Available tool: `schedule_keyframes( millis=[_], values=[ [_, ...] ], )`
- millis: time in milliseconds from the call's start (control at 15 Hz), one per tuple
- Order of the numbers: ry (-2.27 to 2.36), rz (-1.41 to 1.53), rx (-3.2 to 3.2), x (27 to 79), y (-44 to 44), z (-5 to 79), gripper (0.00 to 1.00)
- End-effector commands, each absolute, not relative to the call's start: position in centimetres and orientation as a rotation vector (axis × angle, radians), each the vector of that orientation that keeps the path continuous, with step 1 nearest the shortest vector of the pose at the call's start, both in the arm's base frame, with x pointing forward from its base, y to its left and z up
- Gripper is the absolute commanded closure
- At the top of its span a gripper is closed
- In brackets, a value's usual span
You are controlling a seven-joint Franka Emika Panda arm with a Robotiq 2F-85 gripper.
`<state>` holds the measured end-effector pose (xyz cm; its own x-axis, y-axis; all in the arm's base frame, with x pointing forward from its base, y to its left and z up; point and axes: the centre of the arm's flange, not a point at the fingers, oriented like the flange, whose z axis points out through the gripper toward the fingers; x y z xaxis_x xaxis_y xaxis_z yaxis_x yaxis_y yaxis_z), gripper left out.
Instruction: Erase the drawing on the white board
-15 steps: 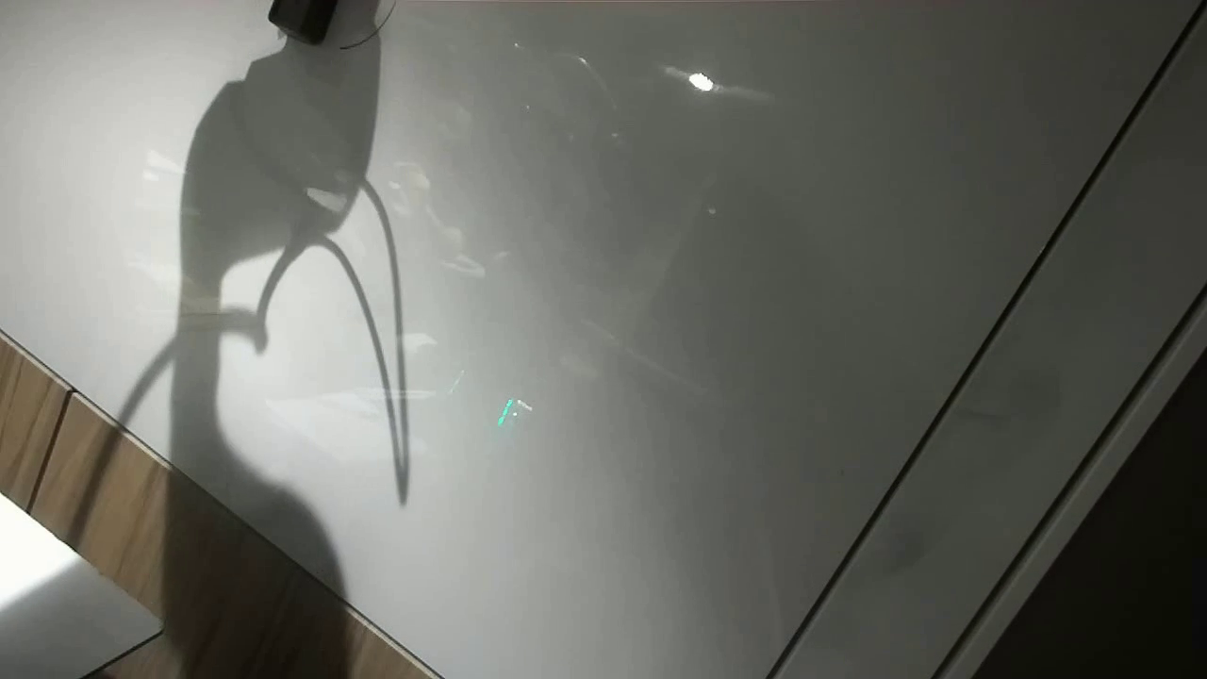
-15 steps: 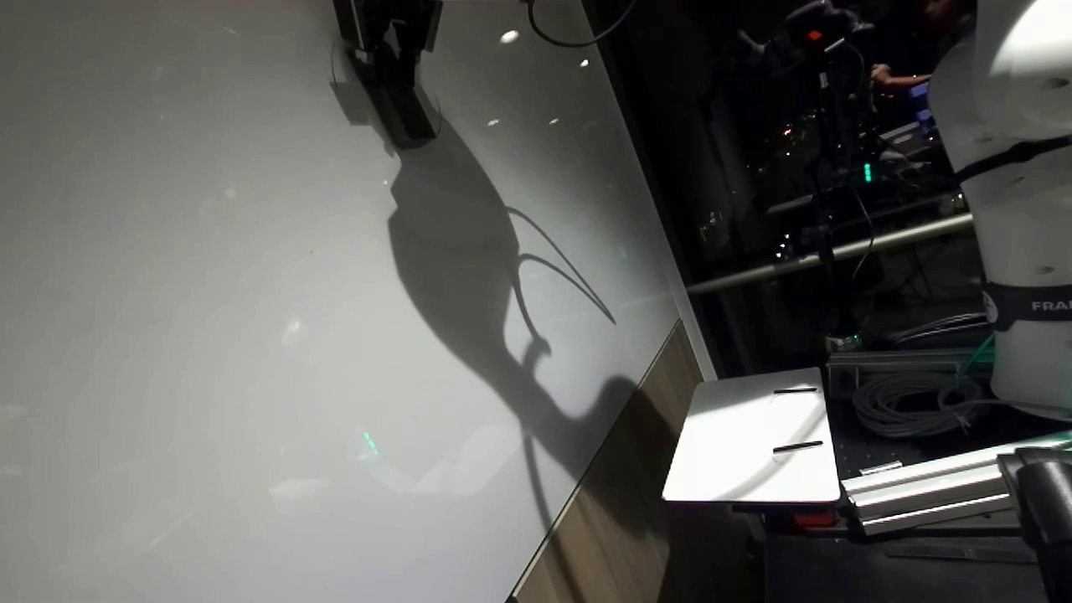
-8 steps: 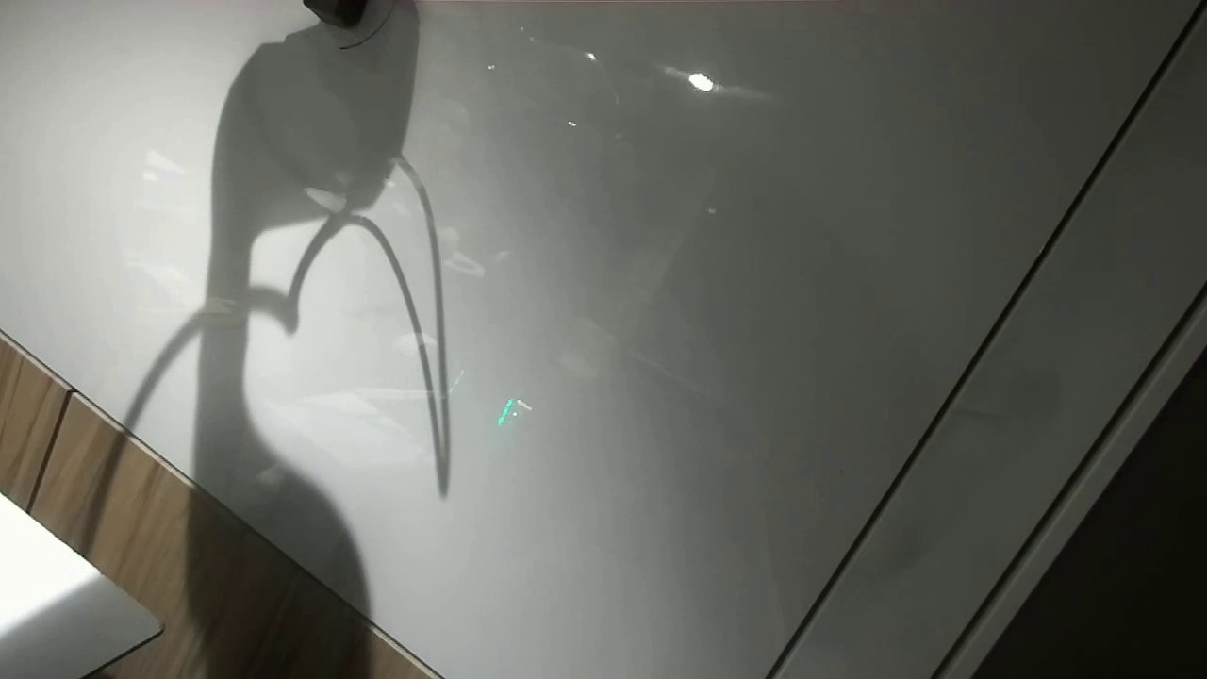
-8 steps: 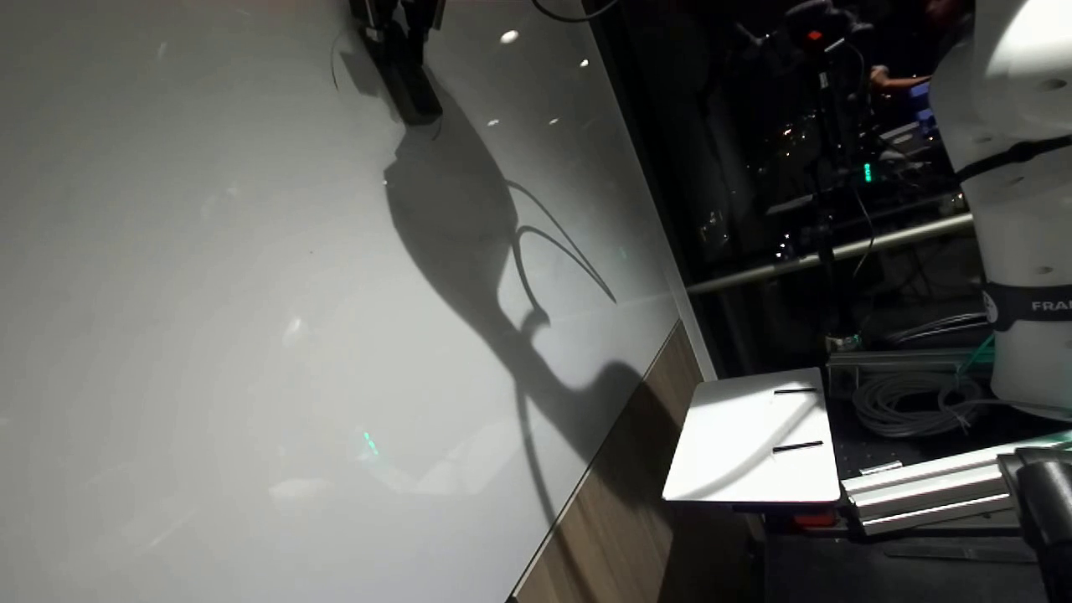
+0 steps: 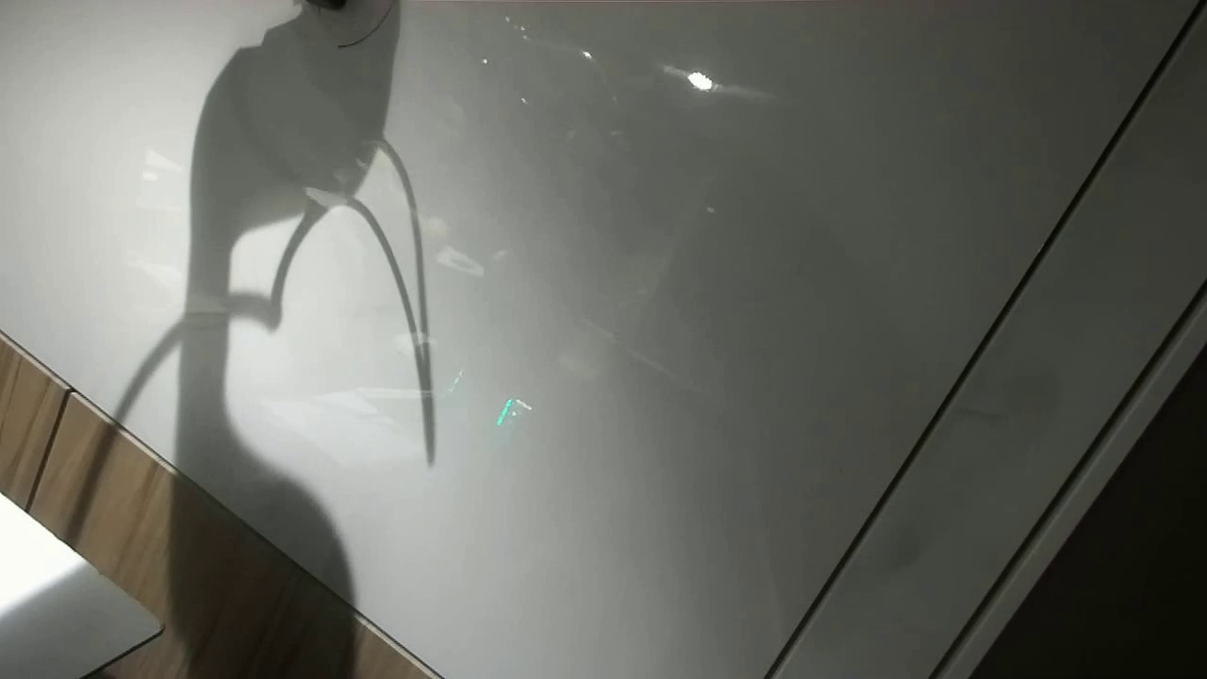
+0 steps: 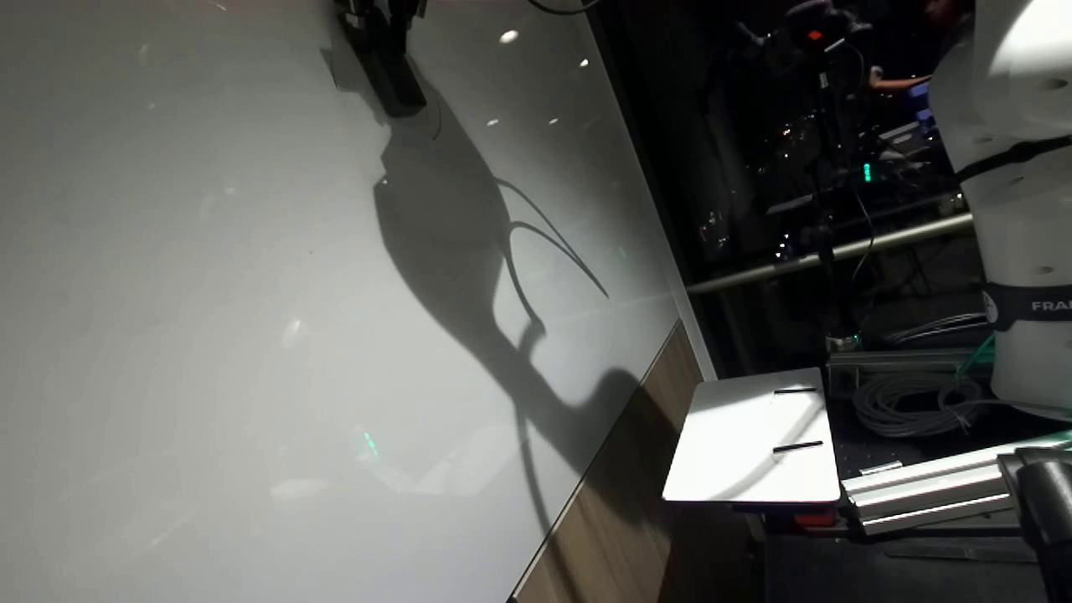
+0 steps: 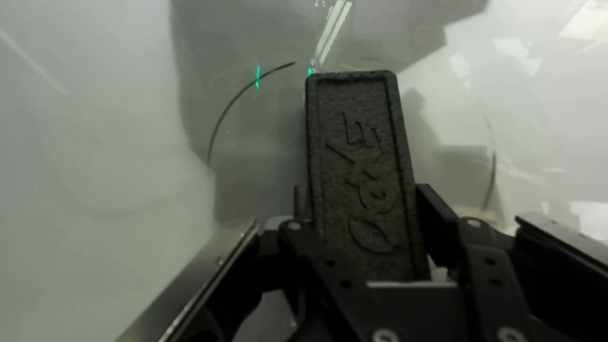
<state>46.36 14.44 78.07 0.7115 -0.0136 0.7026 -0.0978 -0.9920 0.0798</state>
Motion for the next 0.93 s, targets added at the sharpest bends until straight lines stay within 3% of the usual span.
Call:
schedule_keyframes(
  millis=[0, 333, 867],
  values=[
    [-0.02, 1.255, 2.772, 45.5, 19.1, 78.6, 0.7],
    [0.064, 1.278, 2.768, 45.2, 23.0, 76.3, 0.7],
    [0.051, 1.27, 2.723, 48.2, 21.5, 74.1, 0.7]
  ],
)
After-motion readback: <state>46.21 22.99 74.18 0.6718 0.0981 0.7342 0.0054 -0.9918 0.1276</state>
